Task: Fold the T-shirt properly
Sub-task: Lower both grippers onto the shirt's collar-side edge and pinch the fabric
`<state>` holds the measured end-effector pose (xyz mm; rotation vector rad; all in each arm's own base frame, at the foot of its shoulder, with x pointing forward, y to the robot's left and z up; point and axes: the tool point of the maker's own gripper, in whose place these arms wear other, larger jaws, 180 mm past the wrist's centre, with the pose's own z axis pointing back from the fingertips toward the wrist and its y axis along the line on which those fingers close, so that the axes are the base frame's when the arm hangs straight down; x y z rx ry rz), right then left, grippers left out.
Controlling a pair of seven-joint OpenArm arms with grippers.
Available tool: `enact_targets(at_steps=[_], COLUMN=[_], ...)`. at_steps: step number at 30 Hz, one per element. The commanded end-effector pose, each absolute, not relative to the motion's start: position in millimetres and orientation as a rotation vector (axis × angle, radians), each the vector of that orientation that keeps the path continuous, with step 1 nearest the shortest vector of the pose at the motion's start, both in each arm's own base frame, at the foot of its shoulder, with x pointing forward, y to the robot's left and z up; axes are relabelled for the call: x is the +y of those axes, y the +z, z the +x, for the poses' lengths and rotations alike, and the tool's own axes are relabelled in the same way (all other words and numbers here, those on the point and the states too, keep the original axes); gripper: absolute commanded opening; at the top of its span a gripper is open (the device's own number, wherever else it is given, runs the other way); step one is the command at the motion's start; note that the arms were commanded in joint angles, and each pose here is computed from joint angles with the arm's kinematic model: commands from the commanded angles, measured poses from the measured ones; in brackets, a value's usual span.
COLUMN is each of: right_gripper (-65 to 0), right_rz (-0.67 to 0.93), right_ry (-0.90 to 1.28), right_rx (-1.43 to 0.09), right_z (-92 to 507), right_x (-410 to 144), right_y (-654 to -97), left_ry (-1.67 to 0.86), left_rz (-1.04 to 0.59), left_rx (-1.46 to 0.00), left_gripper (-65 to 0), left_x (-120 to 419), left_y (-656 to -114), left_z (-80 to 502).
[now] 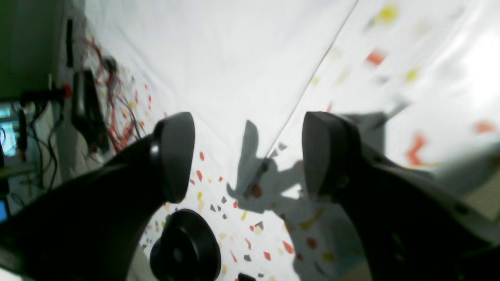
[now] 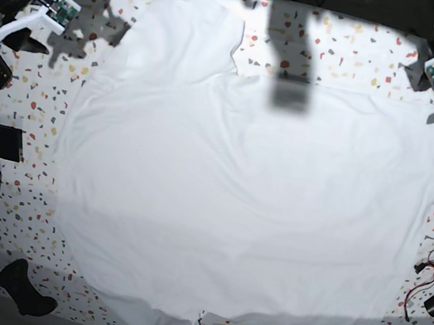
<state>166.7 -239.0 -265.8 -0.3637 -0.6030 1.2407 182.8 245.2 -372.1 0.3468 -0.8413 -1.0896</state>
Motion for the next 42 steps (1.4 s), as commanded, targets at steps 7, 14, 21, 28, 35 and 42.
enact_targets(at_steps=[7, 14, 21, 28, 35, 42], right_gripper=[-36.9, -36.8, -36.9, -36.8, -36.8, -36.8], right_rz=[-0.339, -0.096, 0.014, -0.01, 0.071, 0.004], right_ry=[1.222, 1.182, 1.36, 1.4, 1.361, 1.466], right_rx=[-0.635, -0.639, -0.556, -0.628, -0.598, -0.47], right_z=[167, 140, 97, 110, 100, 94], right_x=[-233, -190, -143, -118, -111, -127], right_y=[-262, -284, -320, -321, -341, -393], left_ry=[-1.223, -1.216, -1.234, -1.239, -1.246, -1.247], left_rz=[0.427, 0.493, 0.488, 0.488, 0.492, 0.493], left_rx=[-0.738, -0.702, -0.713, -0.733, -0.773, -0.778], left_gripper=[-23.8, -23.9, -52.0, -65.0, -65.0, -65.0], left_x=[256, 273, 273, 268, 260, 259], left_y=[-420, -431, -429, -424, -414, -413], left_z=[187, 194, 195, 198, 205, 206])
